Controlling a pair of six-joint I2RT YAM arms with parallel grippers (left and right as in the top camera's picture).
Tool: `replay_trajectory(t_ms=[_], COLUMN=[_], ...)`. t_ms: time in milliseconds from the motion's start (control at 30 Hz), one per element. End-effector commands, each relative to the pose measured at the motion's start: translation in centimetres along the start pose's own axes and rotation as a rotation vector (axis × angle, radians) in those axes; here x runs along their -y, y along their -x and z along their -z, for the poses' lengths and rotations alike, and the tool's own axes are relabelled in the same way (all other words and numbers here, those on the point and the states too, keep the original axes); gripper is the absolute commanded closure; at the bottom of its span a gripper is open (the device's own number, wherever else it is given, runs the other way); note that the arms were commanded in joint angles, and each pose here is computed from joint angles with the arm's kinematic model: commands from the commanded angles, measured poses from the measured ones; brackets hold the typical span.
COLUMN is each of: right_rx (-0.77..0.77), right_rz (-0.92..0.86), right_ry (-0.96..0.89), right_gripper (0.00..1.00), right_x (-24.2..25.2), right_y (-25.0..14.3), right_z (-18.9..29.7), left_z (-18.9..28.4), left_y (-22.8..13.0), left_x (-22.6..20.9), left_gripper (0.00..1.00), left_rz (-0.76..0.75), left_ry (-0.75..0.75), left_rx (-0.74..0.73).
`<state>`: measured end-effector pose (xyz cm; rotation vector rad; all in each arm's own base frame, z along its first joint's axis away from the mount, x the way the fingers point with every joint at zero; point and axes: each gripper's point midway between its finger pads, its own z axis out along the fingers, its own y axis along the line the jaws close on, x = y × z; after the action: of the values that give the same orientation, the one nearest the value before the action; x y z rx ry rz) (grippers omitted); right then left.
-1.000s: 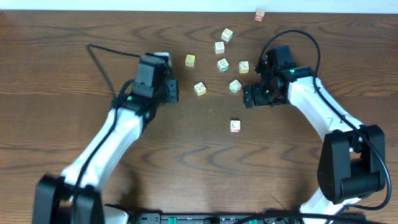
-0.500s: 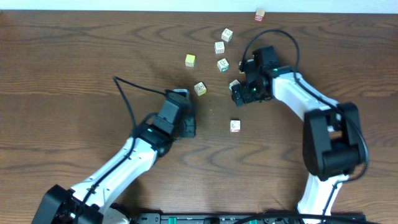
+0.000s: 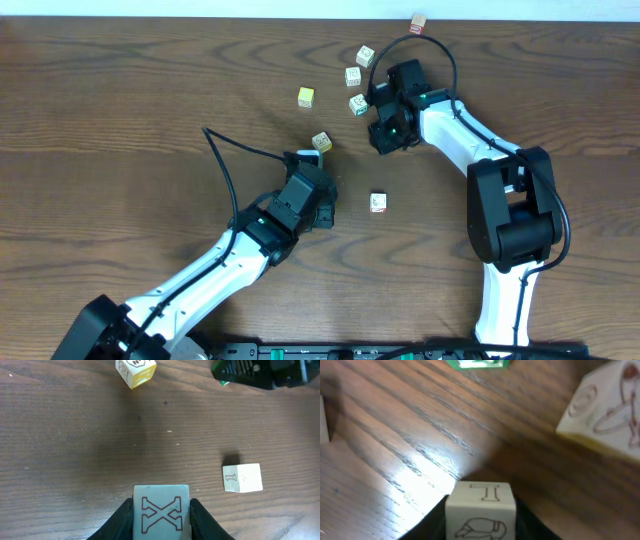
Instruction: Lift 3 blocks
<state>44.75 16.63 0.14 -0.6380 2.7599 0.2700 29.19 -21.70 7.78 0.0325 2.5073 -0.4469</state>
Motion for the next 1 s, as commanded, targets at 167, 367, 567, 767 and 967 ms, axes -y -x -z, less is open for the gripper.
replay_trajectory(t_ms=[167, 367, 567, 767, 967], right_rx=[-0.085, -0.007, -0.025, -0.110, -0.188], right_rz=[0.002, -0.086, -0.208, -0.295, -0.345], right_ry=[-0.064, -0.087, -0.095, -0.080, -0.030], right_gripper=[0.97, 0.99, 0.99, 0.99, 0.99], right_x=[0.2, -0.6, -0.4, -1.2, -3.0], right_y=[-1.1, -0.3, -4.4, -11.0, -16.4], right_z=[1.7, 10.7, 13.3, 10.4, 6.7], left_z=[-0.3, -1.9, -4.2, -4.4, -4.8], left_y=[-0.1, -1.0, -2.2, -2.4, -2.6], left_x=[-0.6, -0.6, 0.7, 3.6, 4.7], left_gripper=[0.92, 0.92, 0.92, 0.92, 0.92], left_rz=[0.024, 0.003, -0.033, -0.061, -0.083], left_ry=[0.033, 0.033, -0.005, -0.102, -0.117], left_rx=[0.005, -0.029, -0.049, -0.035, -0.012])
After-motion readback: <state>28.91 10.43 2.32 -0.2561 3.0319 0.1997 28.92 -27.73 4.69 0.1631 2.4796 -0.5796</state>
